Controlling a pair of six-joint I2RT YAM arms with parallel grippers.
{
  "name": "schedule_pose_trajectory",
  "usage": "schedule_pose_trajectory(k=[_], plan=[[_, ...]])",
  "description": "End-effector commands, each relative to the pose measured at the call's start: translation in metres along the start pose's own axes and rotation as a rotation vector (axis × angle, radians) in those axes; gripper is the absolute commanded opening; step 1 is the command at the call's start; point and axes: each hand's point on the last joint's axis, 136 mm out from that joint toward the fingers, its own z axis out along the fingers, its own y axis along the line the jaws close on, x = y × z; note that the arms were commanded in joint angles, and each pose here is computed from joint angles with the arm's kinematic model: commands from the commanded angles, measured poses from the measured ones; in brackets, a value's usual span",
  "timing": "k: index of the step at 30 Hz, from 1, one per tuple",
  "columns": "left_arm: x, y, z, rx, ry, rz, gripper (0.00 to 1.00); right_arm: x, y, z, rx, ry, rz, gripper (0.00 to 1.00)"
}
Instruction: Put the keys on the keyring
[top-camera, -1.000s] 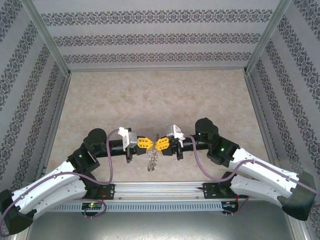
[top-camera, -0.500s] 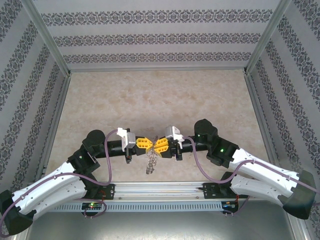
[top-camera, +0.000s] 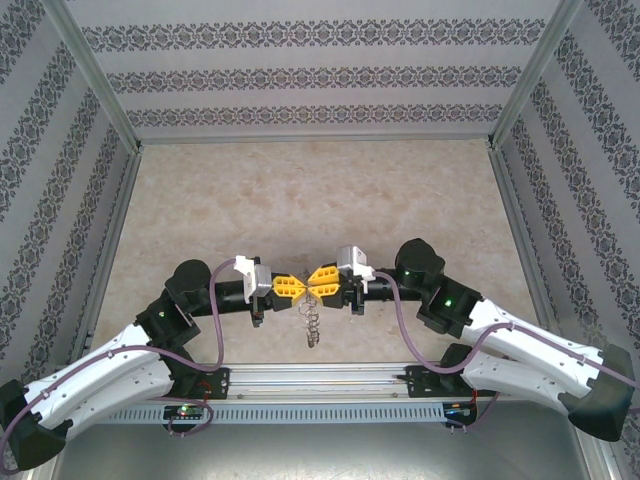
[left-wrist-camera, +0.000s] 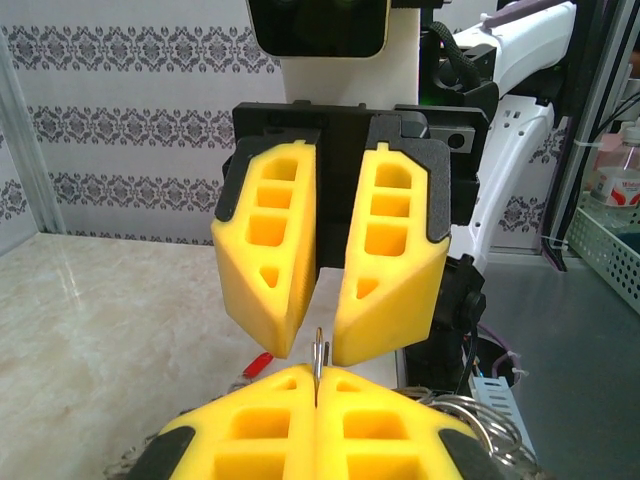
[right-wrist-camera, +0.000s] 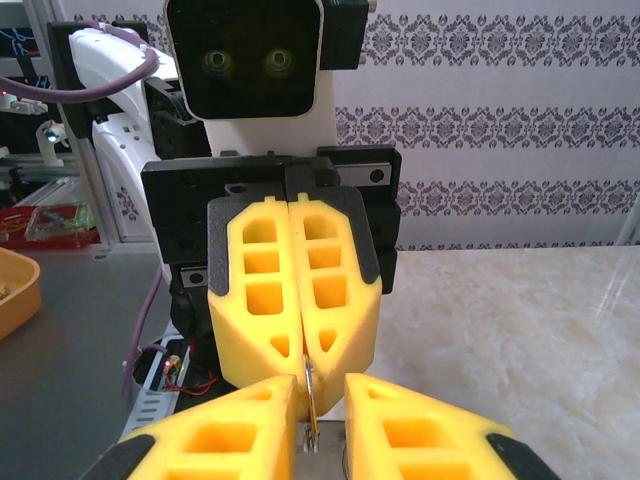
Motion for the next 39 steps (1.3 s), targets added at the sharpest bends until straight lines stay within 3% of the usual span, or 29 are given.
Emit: schedule_pose_trajectory(k=[1,5,12,18,22,26,29,33,39], plan=[[-0.015,-0.007,-0.001,0.029,-0.052,0.039,0.0,-0.004,0.006,0.004,-0.039,-0.02,0.002,0.19],[-0.017,-0.007,-0.002,0.021,-0.056,0.04,0.0,-0.002,0.01,0.004,-0.063,-0.01,0.011,0.17],[-0.021,-0.006,-0.003,0.016,-0.081,0.043,0.0,0.005,0.014,0.002,-0.076,0.004,0.034,0.24],[-0.028,-0.011,-0.004,0.046,-0.112,0.042,0.0,0.007,0.018,0.003,-0.105,0.005,0.042,0.17],[-0.024,-0.011,-0.002,0.049,-0.093,0.032,0.0,0.004,0.017,0.002,-0.095,-0.005,0.024,0.0],[-0.023,-0.01,-0.003,0.042,-0.099,0.03,0.0,0.006,0.016,0.001,-0.076,0.001,0.021,0.0],[-0.016,-0.005,-0.003,0.011,-0.037,0.031,0.0,0.006,0.006,-0.002,-0.009,0.02,0.015,0.0],[0.001,0.007,-0.008,-0.072,0.114,0.047,0.24,0.012,-0.007,-0.003,0.066,0.097,0.011,0.0],[0.01,0.014,-0.01,-0.112,0.189,0.048,0.31,0.013,-0.009,-0.002,0.072,0.137,0.018,0.0]])
